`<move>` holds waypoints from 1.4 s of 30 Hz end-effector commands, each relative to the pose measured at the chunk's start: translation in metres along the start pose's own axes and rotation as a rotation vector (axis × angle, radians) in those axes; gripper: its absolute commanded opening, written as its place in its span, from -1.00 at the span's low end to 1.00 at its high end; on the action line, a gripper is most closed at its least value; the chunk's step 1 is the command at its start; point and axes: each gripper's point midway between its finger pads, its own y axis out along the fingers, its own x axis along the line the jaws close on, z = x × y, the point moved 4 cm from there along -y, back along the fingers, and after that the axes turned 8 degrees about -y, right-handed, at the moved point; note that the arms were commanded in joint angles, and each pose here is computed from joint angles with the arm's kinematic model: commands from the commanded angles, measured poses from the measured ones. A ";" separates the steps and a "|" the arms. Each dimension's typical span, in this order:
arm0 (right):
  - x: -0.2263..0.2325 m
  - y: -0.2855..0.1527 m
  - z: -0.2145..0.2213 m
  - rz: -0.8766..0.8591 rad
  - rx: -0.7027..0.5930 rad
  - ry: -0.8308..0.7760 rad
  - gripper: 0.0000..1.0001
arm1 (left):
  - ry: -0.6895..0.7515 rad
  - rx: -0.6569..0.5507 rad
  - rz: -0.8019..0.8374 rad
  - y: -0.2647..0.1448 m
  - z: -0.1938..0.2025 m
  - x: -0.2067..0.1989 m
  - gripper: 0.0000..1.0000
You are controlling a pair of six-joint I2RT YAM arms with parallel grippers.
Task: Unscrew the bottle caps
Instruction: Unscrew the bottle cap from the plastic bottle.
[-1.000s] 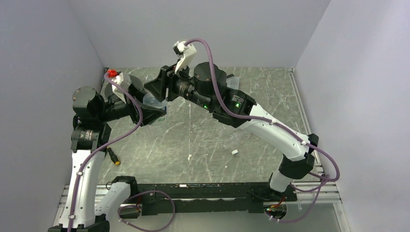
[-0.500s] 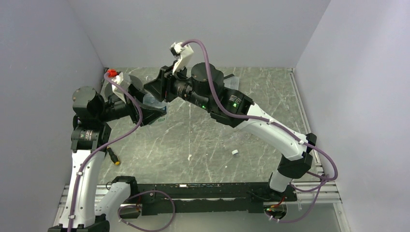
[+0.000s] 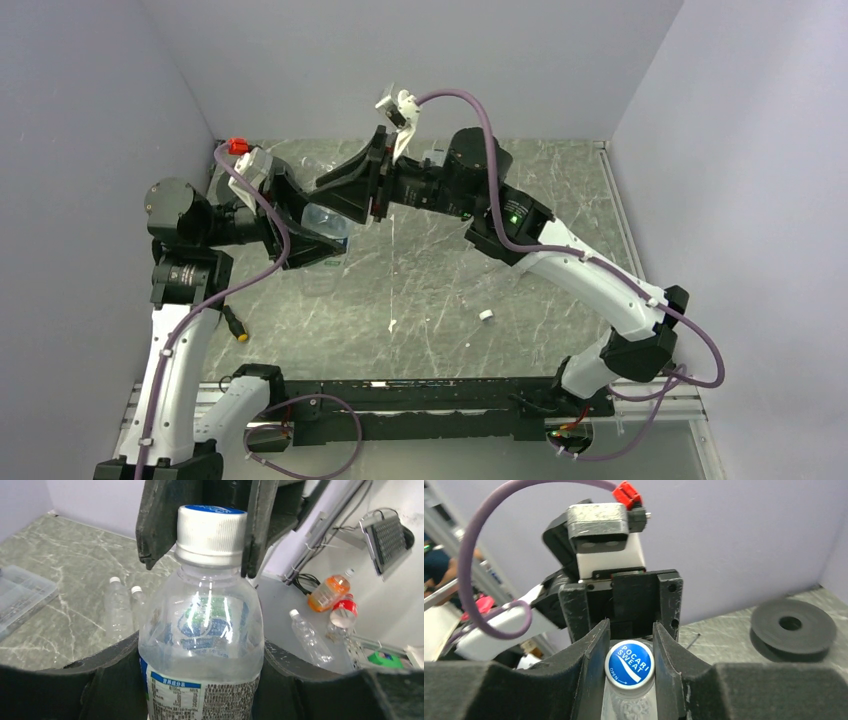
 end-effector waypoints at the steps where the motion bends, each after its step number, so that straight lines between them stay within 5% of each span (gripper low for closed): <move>1: 0.044 -0.037 -0.036 -0.327 -0.115 -0.089 -1.00 | 0.033 -0.012 0.037 -0.002 -0.018 -0.023 -0.94; 7: 0.051 -0.058 -0.038 -0.493 -0.187 -0.118 -1.00 | 0.037 0.007 0.078 -0.001 -0.016 -0.037 -0.97; 13: 0.037 -0.043 -0.040 -0.415 -0.201 -0.100 -1.00 | 0.042 0.012 0.084 0.001 -0.013 -0.036 -1.00; 14: 0.028 -0.038 -0.041 -0.344 -0.198 -0.074 -0.81 | 0.047 0.011 0.080 0.001 -0.013 -0.034 -1.00; 16: 0.003 -0.029 -0.047 -0.129 -0.228 -0.015 0.14 | 0.066 0.005 0.062 0.001 -0.011 -0.029 -1.00; 18: -0.017 -0.029 -0.049 0.064 -0.246 0.029 0.59 | 0.090 -0.014 0.003 0.001 -0.009 -0.021 -1.00; 19: -0.023 -0.031 -0.048 0.159 -0.256 0.040 0.64 | 0.114 -0.024 -0.037 0.000 -0.007 -0.015 -1.00; 27: -0.023 -0.033 -0.036 0.536 -0.149 0.012 0.67 | 0.359 -0.119 -0.363 -0.015 -0.015 0.023 -1.00; 42: -0.020 -0.004 -0.029 0.511 -0.113 0.045 0.35 | 0.398 -0.140 -0.441 -0.020 -0.019 0.034 -1.00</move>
